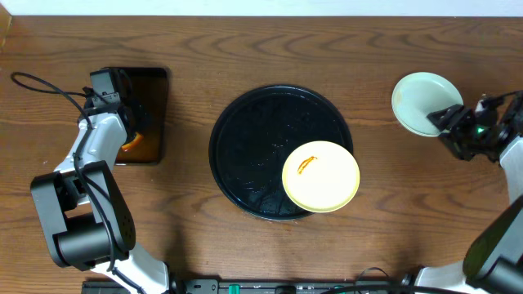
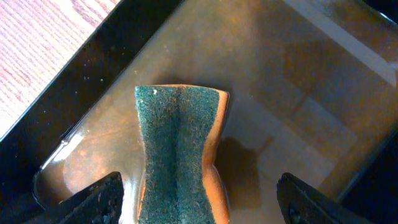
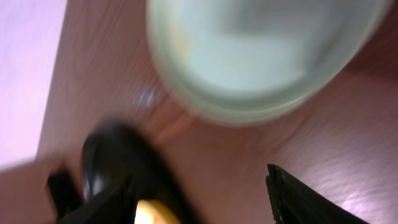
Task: Clean dirty plates on tray and stack at the side
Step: 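Reach the right gripper back and grip the yellow plate rim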
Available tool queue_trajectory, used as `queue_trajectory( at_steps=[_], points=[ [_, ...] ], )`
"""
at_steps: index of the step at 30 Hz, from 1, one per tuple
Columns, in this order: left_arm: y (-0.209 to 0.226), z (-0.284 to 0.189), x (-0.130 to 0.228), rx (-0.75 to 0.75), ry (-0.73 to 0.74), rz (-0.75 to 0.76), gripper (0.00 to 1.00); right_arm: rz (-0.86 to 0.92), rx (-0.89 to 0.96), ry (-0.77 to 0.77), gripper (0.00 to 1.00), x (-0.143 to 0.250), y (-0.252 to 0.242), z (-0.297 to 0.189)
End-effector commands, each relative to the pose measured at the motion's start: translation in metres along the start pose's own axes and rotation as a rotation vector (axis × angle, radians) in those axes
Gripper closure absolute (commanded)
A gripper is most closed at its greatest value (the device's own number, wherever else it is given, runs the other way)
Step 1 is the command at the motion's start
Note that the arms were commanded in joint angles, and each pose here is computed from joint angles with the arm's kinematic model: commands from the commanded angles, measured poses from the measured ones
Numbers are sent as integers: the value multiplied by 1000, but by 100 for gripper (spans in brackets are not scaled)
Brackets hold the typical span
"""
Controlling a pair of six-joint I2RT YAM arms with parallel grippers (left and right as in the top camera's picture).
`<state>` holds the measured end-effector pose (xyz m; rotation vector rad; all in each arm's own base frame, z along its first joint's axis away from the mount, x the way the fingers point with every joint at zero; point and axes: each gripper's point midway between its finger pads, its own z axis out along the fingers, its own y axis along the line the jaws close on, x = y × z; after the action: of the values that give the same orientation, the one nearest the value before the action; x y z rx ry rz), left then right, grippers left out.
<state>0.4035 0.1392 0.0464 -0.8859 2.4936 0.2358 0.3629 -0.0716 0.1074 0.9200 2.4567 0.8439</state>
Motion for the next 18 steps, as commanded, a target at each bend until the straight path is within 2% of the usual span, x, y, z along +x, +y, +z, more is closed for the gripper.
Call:
queue_trajectory(
  at_steps=[1, 3, 4, 5, 10, 12, 18],
  points=[
    [1, -1, -3, 0, -7, -6, 20, -190, -71, 139, 38, 55, 44, -11],
    [1, -1, -3, 0, -7, -6, 20, -209, -3, 229, 39, 87, 46, -9],
    [1, -1, -3, 0, -7, -6, 20, -236, 37, 276, 50, 105, 50, -5],
    [1, -1, -3, 0, -7, -6, 20, -236, 86, 310, 52, 119, 50, -2],
    [1, -1, -3, 0, -7, -6, 20, -173, 378, 325, 52, 153, 30, 9],
    [1, -1, -3, 0, -6, -6, 20, -149, 462, 309, 49, 164, 22, 13],
    [1, -1, -3, 0, -7, -6, 20, -170, 510, 378, 49, 207, 12, 28]
  ],
)
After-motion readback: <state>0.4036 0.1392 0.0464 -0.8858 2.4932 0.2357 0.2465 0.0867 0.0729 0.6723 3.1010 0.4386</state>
